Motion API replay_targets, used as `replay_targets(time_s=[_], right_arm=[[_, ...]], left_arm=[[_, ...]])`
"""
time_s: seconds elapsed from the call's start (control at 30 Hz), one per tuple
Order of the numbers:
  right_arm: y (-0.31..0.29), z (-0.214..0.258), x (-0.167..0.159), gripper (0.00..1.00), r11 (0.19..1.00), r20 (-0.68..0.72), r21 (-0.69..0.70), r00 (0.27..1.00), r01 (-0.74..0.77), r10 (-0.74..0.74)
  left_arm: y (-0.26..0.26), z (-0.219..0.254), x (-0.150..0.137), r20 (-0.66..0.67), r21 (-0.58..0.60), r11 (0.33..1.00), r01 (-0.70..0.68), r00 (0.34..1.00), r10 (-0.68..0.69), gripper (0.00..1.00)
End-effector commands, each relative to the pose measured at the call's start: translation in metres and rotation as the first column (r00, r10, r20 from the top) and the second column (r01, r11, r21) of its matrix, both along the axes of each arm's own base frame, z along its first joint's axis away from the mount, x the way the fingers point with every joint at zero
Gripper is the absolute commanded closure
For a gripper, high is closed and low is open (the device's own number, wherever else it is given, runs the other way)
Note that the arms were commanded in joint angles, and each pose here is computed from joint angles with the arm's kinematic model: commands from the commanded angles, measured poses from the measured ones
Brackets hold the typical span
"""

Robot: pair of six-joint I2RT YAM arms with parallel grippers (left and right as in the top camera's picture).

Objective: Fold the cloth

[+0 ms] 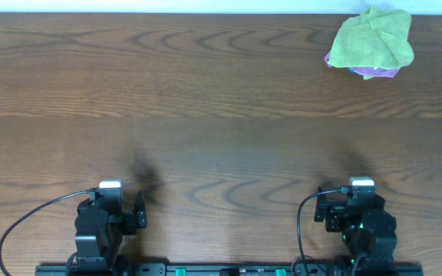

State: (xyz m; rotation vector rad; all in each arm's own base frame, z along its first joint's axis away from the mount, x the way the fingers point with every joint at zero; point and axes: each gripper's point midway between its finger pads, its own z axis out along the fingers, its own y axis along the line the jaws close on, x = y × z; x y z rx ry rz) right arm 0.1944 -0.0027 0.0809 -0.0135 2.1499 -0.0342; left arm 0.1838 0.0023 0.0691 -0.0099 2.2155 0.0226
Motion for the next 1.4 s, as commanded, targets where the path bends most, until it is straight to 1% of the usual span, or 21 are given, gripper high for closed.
replay_targets(time_s=[0.0, 0.57, 0.8, 0.9, 1.0, 1.1, 1.2, 1.37], right_arm=[[0.001, -0.004, 0.0, 0.01, 1.0, -0.002, -0.011, 1.0, -0.013, 0.013], [0.004, -0.001, 0.002, 0.01, 1.0, 0.011, 0.0, 1.0, -0.029, 0.029], [0.001, 0.059, 0.012, 0.01, 1.0, 0.14, -0.006, 0.99, -0.011, 0.012], [-0.01, 0.086, 0.016, 0.01, 0.998, 0.144, 0.002, 0.988, 0.063, -0.063], [-0.013, 0.115, 0.025, 0.01, 0.997, 0.137, -0.002, 0.987, 0.083, -0.082], [-0.013, 0.14, 0.038, 0.01, 0.996, 0.12, 0.0, 0.989, 0.085, -0.084], [-0.013, 0.162, 0.054, 0.01, 0.993, 0.12, 0.045, 0.986, 0.108, -0.112], [-0.017, 0.183, 0.079, 0.01, 0.988, 0.123, 0.065, 0.981, 0.142, -0.149]], left_arm=[[-0.001, -0.009, -0.002, -0.02, 0.007, 1.0, 0.014, 1.0, -0.014, 0.05], [-0.001, -0.009, -0.002, -0.02, 0.007, 1.0, 0.014, 1.0, -0.014, 0.05], [-0.001, -0.009, -0.002, -0.02, 0.007, 1.0, 0.014, 1.0, -0.014, 0.05], [-0.001, -0.009, -0.002, -0.02, 0.007, 1.0, 0.014, 1.0, -0.014, 0.05], [-0.001, -0.009, -0.002, -0.02, 0.007, 1.0, 0.014, 1.0, -0.014, 0.05], [-0.001, -0.009, -0.002, -0.02, 0.007, 1.0, 0.014, 1.0, -0.014, 0.05], [-0.001, -0.009, -0.002, -0.02, 0.007, 1.0, 0.014, 1.0, -0.014, 0.05], [-0.001, -0.009, -0.002, -0.02, 0.007, 1.0, 0.014, 1.0, -0.014, 0.05]])
